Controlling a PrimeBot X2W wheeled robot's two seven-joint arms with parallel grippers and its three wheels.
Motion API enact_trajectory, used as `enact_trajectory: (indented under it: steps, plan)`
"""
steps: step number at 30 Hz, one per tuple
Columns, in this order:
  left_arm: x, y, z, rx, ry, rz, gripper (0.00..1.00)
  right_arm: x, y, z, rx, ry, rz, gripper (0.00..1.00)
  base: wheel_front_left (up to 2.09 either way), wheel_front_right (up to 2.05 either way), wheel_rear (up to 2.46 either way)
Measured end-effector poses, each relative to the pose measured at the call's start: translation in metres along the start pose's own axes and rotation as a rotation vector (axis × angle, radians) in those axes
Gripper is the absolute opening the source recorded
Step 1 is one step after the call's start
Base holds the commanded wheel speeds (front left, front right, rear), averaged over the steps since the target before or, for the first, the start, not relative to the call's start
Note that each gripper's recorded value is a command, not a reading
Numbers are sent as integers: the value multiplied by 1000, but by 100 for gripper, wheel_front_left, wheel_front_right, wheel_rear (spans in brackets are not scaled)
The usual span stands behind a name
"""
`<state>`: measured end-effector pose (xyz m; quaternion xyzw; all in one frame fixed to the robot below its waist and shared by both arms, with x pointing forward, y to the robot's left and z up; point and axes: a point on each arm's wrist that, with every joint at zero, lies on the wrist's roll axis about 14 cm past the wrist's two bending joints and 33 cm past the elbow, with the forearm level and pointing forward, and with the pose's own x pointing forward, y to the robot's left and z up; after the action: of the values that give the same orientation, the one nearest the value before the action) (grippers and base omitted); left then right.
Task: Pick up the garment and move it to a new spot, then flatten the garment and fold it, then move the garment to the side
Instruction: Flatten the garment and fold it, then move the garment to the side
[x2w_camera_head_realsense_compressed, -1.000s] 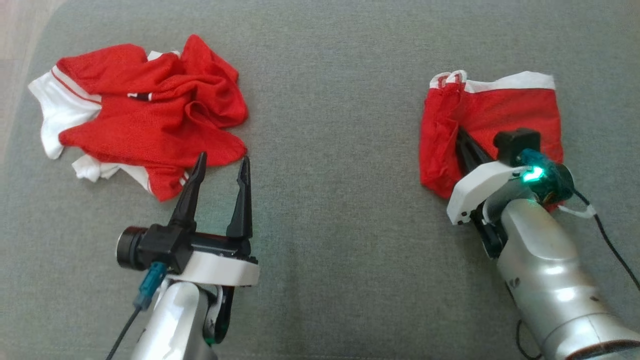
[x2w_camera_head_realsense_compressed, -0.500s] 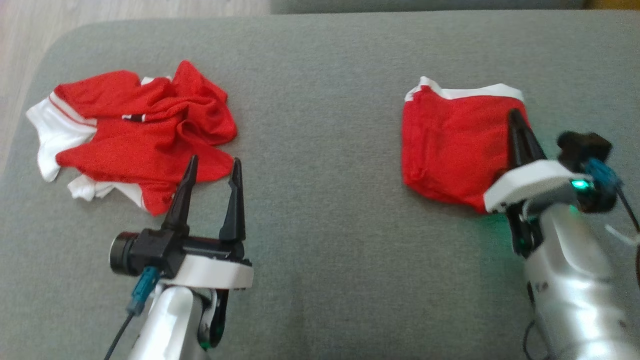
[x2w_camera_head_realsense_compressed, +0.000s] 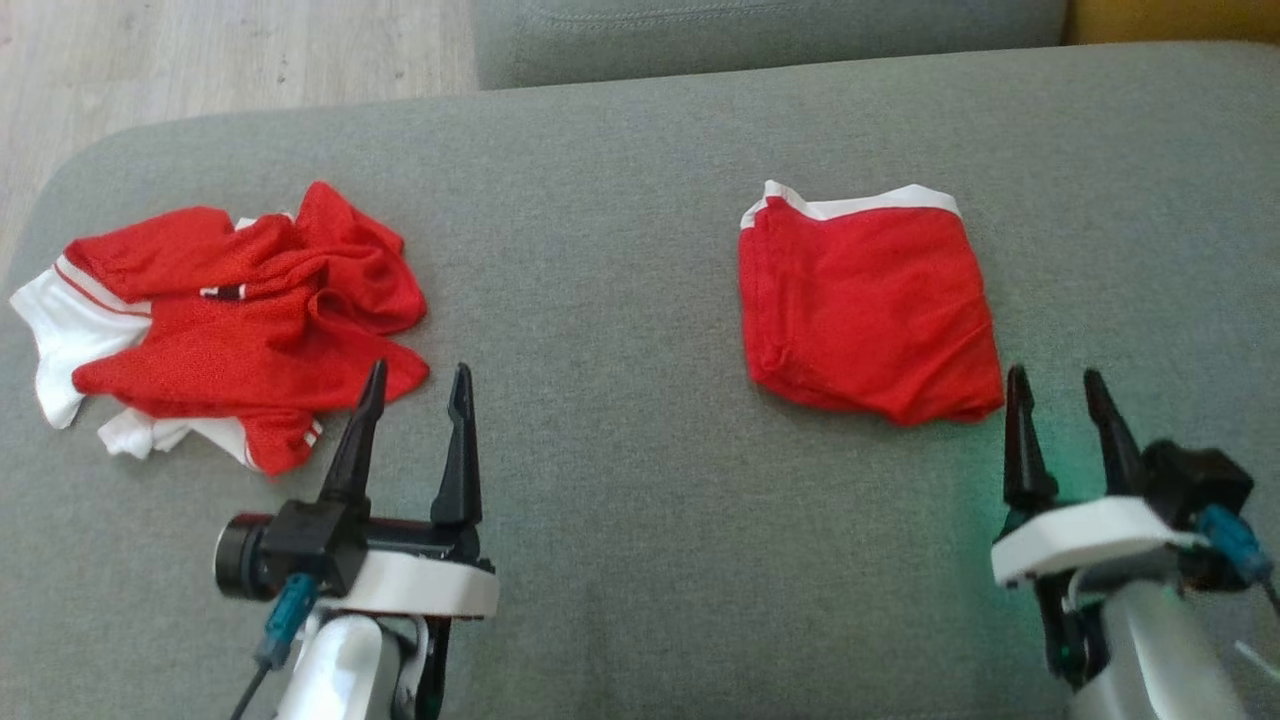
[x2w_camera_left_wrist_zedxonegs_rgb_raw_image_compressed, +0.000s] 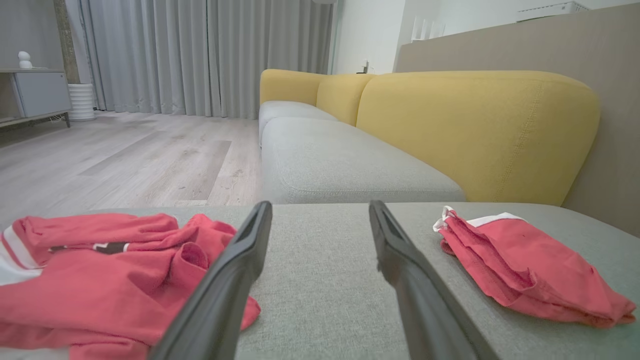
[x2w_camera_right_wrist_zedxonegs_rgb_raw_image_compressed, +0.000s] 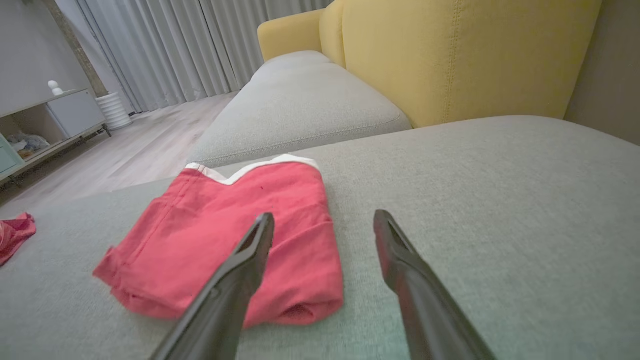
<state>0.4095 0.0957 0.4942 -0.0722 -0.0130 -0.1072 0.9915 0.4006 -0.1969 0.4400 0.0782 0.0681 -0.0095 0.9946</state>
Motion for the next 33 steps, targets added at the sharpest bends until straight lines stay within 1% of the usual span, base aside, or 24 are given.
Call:
enact_trajectory:
  steps: [4, 9, 13, 17, 20, 24, 26, 30, 32, 33]
  plan:
    - [-5, 0, -7, -1, 21, 5, 100, -10, 0, -7, 0, 14, 1, 100, 0, 0, 0]
    - [-6, 4, -12, -3, 34, 14, 100, -3, 3, 0, -2, -9, 10, 100, 0, 0, 0]
    - [-5, 9, -18, -5, 50, 26, 100, 10, 2, 5, -10, -13, 5, 100, 0, 0, 0]
    - [-1, 15, -22, -3, 59, 38, 100, 36, 6, 7, -9, 27, 12, 100, 0, 0, 0]
    - [1, 22, -24, -2, 66, 50, 100, 56, 8, -1, 10, 91, 8, 100, 0, 0, 0]
    - [1, 29, -29, 1, 80, 68, 100, 74, 8, -29, 70, 236, -15, 100, 0, 0, 0]
    - [1, 31, -32, 2, 87, 70, 100, 82, 8, -39, 85, 286, -26, 100, 0, 0, 0]
    - [0, 37, -37, 4, 103, 87, 100, 91, 15, -62, 80, 405, -21, 100, 0, 0, 0]
    - [0, 39, -40, 5, 110, 94, 100, 97, 20, -65, 62, 428, -2, 100, 0, 0, 0]
    - [0, 40, -40, 5, 111, 94, 100, 99, 21, -65, 37, 437, 9, 88, 0, 0, 0]
